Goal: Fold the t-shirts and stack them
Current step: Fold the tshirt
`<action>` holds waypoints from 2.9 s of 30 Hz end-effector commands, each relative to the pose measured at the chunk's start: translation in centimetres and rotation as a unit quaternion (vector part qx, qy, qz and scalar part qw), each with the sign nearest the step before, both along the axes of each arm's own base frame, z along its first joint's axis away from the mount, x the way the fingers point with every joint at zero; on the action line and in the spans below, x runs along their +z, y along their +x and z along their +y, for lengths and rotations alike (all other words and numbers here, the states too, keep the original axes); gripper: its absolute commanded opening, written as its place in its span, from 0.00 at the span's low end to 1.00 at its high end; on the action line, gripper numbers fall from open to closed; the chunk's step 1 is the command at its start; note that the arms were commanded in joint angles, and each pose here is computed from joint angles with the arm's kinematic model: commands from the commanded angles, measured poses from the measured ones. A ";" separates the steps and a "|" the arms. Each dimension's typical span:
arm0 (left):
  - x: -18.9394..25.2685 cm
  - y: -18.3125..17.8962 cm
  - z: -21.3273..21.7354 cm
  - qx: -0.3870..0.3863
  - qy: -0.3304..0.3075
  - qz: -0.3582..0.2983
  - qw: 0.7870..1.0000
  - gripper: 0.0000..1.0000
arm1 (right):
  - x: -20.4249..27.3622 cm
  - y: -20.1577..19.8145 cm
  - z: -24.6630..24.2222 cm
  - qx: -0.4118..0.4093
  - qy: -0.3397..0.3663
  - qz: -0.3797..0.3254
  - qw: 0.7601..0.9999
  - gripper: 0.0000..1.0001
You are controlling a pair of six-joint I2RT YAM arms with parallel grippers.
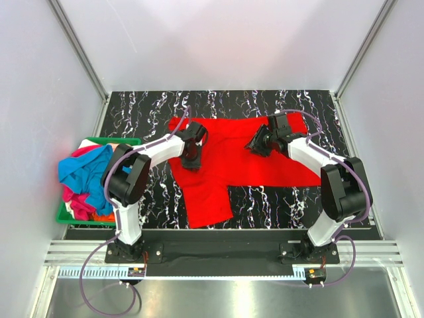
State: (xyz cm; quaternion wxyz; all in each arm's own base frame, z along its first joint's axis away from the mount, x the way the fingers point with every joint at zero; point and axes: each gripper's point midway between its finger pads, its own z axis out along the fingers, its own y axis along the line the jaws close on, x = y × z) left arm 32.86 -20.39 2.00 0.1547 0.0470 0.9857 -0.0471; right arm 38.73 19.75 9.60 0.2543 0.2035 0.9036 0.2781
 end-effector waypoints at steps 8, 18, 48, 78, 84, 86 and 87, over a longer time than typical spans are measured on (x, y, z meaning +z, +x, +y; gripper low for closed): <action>2.4 2.4 -0.8 -0.006 0.001 -0.043 0.999 0.03 | 2.2 1.7 0.3 -0.005 0.001 -0.040 0.999 0.41; 5.5 4.4 -0.8 0.010 -0.022 -0.058 0.998 0.00 | 1.9 2.1 1.2 0.002 0.007 -0.034 0.999 0.41; 8.6 19.1 3.1 0.139 -0.319 -0.035 0.937 0.00 | -2.8 8.5 17.9 0.007 -0.017 -0.083 0.996 0.44; 11.4 18.5 5.2 0.153 -0.277 -0.087 0.945 0.00 | 3.2 9.1 17.1 0.039 -0.042 -0.163 0.985 0.00; 11.2 17.5 5.0 0.152 -0.279 -0.076 0.945 0.00 | 3.3 8.4 16.7 0.051 -0.046 -0.157 0.985 0.00; 10.9 17.1 5.3 0.157 -0.273 -0.073 0.946 0.00 | 2.8 8.4 16.6 0.061 -0.051 -0.152 0.985 0.00; 10.8 16.9 5.2 0.156 -0.270 -0.072 0.947 0.00 | 2.6 8.5 16.6 0.065 -0.055 -0.145 0.986 0.00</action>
